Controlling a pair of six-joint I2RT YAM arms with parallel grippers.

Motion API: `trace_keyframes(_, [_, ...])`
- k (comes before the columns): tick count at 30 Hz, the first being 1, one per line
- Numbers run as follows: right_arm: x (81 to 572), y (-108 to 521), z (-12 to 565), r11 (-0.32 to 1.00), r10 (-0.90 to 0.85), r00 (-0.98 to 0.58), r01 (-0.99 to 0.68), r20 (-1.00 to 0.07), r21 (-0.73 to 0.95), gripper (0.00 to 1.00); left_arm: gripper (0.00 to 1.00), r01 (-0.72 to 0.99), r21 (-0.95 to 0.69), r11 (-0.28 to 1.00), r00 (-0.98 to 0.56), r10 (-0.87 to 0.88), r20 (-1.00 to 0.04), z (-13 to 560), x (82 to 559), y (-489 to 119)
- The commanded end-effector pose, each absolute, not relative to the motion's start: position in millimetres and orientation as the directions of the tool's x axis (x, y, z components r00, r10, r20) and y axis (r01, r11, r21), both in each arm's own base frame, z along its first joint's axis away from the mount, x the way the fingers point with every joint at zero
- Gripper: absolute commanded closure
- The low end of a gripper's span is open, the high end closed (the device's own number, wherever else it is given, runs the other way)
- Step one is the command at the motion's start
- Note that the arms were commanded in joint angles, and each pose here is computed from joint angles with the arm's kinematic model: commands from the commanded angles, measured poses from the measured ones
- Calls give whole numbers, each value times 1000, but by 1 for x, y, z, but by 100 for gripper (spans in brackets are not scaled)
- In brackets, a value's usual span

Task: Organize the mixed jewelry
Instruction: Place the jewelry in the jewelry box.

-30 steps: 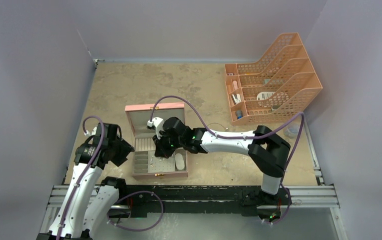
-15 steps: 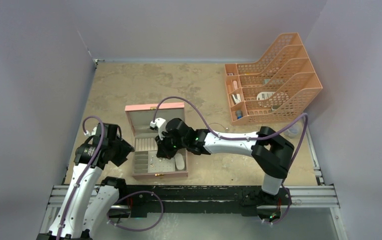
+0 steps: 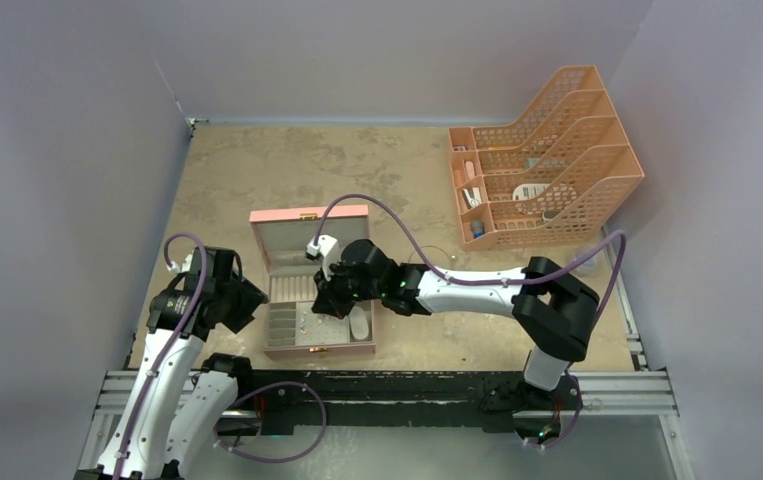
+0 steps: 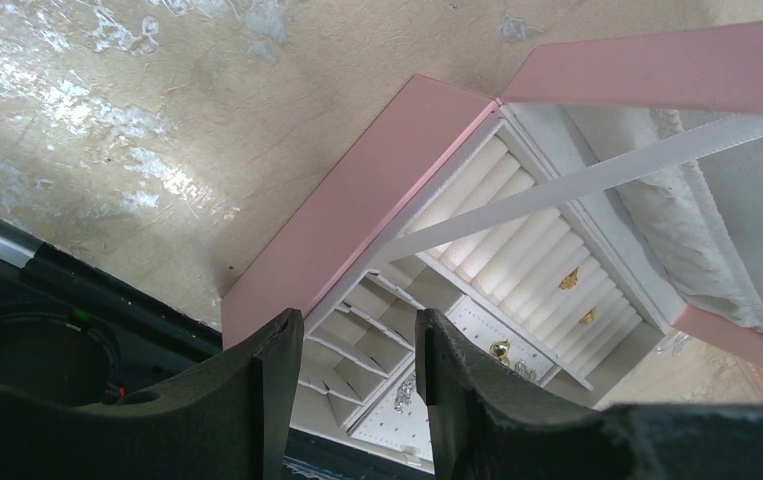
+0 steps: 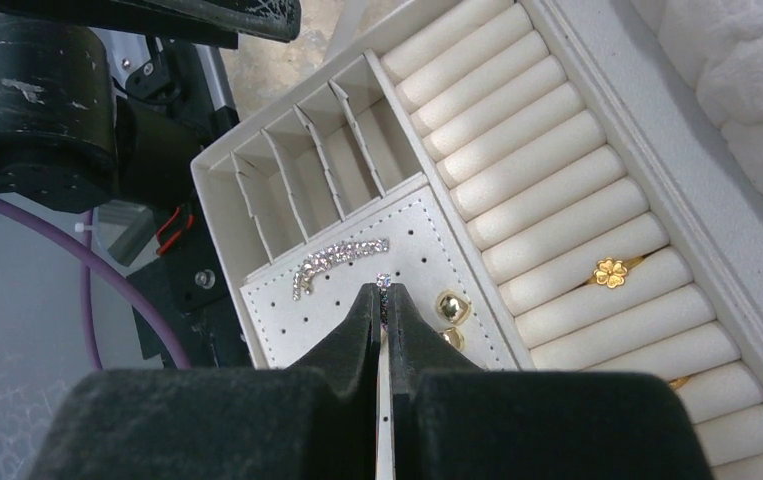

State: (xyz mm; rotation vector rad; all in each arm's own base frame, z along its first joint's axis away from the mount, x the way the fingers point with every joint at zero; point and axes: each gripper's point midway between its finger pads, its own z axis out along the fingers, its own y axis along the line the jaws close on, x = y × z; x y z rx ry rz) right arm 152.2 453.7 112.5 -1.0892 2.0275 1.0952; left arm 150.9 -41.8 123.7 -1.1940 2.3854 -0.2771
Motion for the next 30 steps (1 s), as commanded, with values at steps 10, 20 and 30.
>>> trace_keyframes(10, [149, 470, 131, 253, -360, -454, -888, -815, 383, 100, 55, -701, -407, 586, -489, -810, -325, 134, 159, -41])
trace_keyframes(20, [149, 471, 127, 254, -369, -459, -886, -808, 387, 100, 55, -701, -406, 586, -489, -810, -325, 134, 159, -41])
trace_keyframes(30, [153, 474, 127, 266, -358, -457, -886, -814, 381, 100, 55, -702, -406, 586, -488, -810, -325, 134, 159, -41])
